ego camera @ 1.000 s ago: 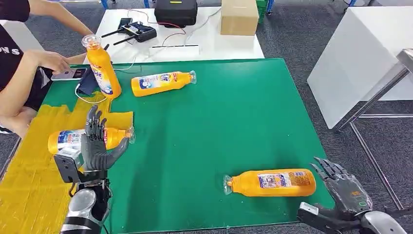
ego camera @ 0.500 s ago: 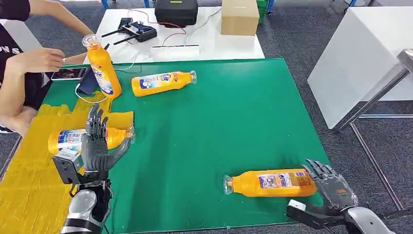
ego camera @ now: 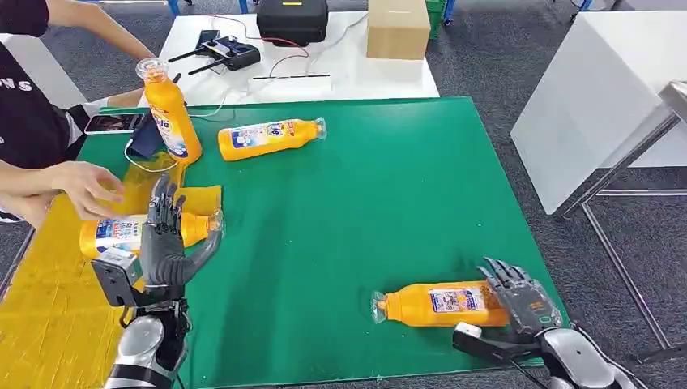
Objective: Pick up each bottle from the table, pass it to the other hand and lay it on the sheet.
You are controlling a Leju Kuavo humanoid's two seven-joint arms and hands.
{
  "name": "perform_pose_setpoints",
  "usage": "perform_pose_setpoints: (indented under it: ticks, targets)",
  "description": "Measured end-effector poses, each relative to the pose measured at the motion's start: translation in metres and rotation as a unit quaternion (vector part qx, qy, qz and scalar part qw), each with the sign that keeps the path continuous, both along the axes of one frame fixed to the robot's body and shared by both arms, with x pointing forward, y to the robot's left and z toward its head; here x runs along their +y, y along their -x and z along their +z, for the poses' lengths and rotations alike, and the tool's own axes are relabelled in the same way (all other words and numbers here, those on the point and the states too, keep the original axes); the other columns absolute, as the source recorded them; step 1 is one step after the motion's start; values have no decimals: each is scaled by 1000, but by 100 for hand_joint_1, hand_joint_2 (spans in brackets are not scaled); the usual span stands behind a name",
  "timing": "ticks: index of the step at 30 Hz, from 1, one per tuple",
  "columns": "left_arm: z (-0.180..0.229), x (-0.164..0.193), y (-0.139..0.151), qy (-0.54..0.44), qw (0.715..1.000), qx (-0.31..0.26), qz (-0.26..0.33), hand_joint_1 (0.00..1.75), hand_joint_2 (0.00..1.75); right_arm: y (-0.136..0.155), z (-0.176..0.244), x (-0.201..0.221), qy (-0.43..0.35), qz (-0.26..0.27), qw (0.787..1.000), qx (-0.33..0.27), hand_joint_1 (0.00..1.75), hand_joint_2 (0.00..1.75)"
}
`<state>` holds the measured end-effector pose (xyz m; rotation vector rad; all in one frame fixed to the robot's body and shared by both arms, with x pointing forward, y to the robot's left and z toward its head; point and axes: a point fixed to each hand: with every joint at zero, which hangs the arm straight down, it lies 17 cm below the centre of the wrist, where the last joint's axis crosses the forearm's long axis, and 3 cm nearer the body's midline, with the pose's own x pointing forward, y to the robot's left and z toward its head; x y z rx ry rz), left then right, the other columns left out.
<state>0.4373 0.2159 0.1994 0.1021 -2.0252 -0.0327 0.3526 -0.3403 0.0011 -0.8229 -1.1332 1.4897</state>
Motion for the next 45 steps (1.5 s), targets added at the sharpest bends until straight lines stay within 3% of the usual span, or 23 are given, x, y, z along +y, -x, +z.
perform_pose_setpoints:
  ticks: [6,8,10,12,15,45]
  targets:
    - [1,-3,-1,3,1000,0,-4,0,175,-14,-5,11,1,12,1000,6,2,175]
    - [1,-4,-1,4,1000,0,-5,0,175,-18,-7,15,-1,15,1000,7,7,175]
    - [1,-4,-2,9,1000,1,-5,0,175,-23,-8,21,-1,20,1000,6,23,175]
    - [2,-5,-2,12,1000,1,-6,0,175,-27,-9,27,-2,23,1000,5,133,175]
    - [0,-6,-3,15,1000,4,-7,0,175,-29,-15,35,-3,27,1000,10,161,175]
    - [-2,-6,-4,21,1000,7,-7,0,175,-42,-21,37,7,32,999,17,164,175]
